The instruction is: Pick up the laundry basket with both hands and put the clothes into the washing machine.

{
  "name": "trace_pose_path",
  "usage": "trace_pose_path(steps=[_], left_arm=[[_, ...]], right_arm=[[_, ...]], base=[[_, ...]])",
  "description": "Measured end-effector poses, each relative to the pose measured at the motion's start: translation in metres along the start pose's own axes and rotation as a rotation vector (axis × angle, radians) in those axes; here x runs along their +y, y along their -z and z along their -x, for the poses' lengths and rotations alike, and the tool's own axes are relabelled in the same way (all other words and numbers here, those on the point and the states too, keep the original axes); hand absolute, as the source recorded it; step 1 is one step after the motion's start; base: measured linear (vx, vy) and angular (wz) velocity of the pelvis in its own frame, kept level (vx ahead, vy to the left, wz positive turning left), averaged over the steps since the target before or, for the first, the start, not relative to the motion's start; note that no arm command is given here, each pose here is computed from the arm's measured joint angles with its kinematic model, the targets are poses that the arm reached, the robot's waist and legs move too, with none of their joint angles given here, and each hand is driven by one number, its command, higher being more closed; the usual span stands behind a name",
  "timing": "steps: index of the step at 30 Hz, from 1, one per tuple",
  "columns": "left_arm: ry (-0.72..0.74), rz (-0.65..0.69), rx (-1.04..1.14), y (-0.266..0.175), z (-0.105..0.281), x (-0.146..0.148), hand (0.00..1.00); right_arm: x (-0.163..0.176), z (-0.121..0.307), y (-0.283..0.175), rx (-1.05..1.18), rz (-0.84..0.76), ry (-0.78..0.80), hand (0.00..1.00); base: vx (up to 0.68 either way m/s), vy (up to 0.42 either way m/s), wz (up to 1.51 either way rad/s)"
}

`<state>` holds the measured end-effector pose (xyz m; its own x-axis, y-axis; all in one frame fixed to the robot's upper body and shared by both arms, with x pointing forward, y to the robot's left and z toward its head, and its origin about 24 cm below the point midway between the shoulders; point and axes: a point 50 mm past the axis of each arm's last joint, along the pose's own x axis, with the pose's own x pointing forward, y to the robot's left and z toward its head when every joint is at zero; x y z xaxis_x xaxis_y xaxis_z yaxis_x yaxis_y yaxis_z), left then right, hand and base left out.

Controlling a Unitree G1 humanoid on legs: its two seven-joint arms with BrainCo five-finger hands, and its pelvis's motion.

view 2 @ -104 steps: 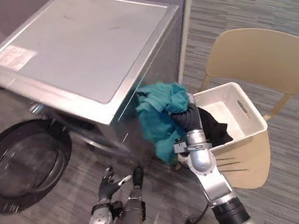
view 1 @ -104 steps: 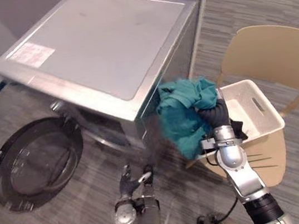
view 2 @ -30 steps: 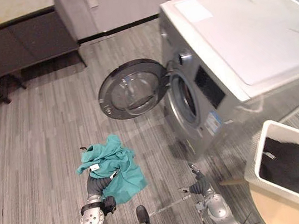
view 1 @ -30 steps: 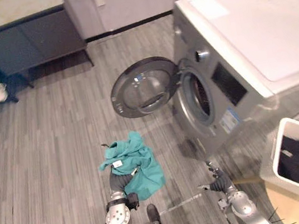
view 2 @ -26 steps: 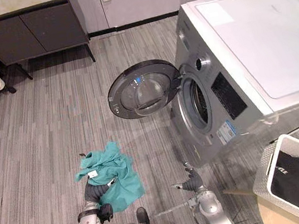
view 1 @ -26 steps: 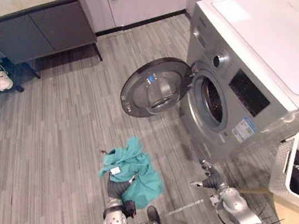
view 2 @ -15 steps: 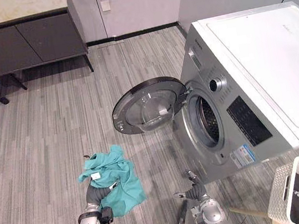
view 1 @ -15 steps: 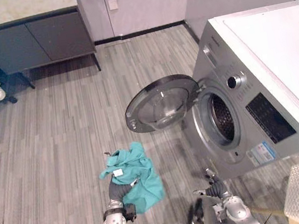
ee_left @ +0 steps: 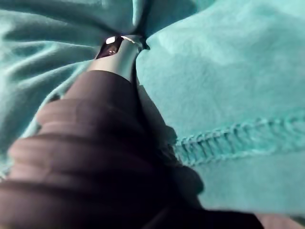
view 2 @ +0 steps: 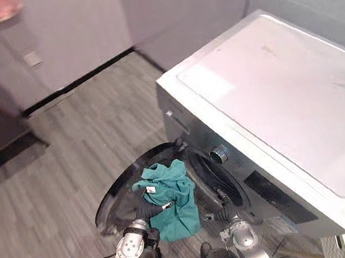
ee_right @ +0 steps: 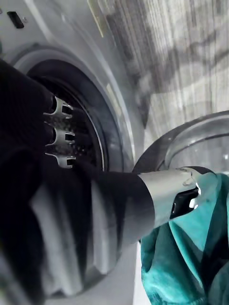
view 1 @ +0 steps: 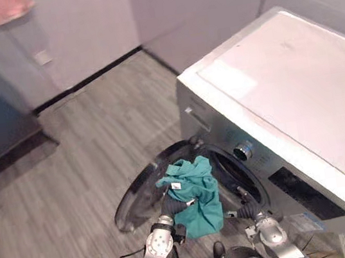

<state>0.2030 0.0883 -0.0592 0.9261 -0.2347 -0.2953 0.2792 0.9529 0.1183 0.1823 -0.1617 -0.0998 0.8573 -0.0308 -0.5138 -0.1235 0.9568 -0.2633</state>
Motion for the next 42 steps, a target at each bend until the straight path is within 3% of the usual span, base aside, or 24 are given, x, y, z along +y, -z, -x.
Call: trace_pose_path(steps=[10, 19, 26, 33, 37, 42], left_arm=[[-0.098, -0.06, 0.052, 0.013, 0.006, 0.039, 1.0], [-0.186, -0.005, 0.048, 0.011, 0.005, 0.048, 1.0], [-0.388, 0.063, -0.173, -0.054, -0.031, 0.089, 1.0], [-0.461, 0.108, -0.437, -0.138, -0.055, 0.093, 1.0], [-0.502, 0.132, -0.648, -0.207, -0.06, 0.099, 1.0], [-0.613, 0.092, -0.901, -0.297, -0.047, 0.131, 1.0]], right_arm=[[0.016, -0.01, -0.017, -0.036, 0.005, -0.046, 0.0], [0.006, -0.001, 0.0, 0.012, 0.044, -0.022, 0.0], [-0.035, -0.025, -0.079, -0.268, 0.011, 0.149, 0.0], [-0.041, -0.007, -0.15, -0.563, -0.183, 0.265, 0.0], [-0.045, 0.005, -0.186, -0.717, -0.284, 0.325, 0.0], [-0.052, 0.017, -0.201, -0.816, -0.323, 0.356, 0.0]], base=[[-0.01, 0.188, -1.15], [0.0, -0.084, -0.37], [-0.19, -0.04, -0.39], [-0.22, -0.007, -0.3], [-0.11, -0.064, -0.14], [-0.01, -0.05, -0.06]])
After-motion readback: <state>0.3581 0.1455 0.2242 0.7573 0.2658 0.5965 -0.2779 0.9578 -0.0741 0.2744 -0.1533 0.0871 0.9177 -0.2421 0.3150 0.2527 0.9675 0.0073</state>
